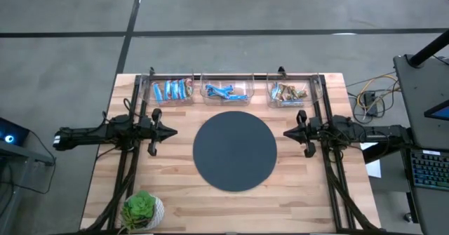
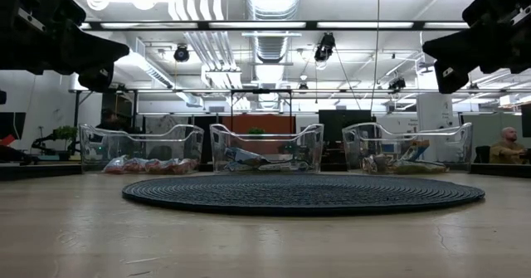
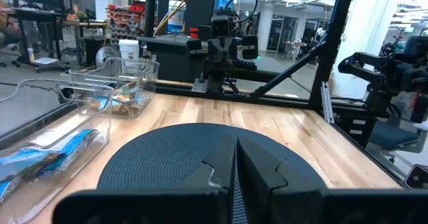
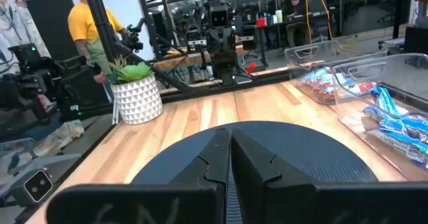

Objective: Pick and place Granola Bars by type
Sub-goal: Return to Home Position

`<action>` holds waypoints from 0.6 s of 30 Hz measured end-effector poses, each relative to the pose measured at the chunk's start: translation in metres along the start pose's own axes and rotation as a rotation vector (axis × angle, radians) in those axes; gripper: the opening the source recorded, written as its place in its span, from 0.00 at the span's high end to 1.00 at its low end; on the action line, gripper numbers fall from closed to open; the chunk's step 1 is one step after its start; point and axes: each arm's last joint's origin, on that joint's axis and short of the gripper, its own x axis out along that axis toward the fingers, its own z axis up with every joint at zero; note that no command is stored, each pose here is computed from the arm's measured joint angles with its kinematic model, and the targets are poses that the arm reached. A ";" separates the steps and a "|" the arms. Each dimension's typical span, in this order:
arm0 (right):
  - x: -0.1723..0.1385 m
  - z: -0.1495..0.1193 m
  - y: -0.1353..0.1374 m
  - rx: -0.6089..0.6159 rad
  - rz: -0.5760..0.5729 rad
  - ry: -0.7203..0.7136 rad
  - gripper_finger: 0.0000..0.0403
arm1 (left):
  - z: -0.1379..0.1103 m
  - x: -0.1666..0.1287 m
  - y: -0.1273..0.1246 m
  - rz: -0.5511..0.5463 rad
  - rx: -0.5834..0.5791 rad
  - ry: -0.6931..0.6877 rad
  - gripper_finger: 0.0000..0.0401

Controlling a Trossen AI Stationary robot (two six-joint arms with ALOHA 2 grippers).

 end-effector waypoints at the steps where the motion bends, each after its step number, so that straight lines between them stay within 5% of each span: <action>1: 0.000 0.000 0.000 0.001 0.000 0.000 0.98 | 0.000 0.000 0.000 0.000 0.000 0.000 1.00; 18: 0.000 0.000 0.000 -0.003 0.000 0.000 0.98 | -0.003 0.001 0.000 0.003 0.049 0.028 1.00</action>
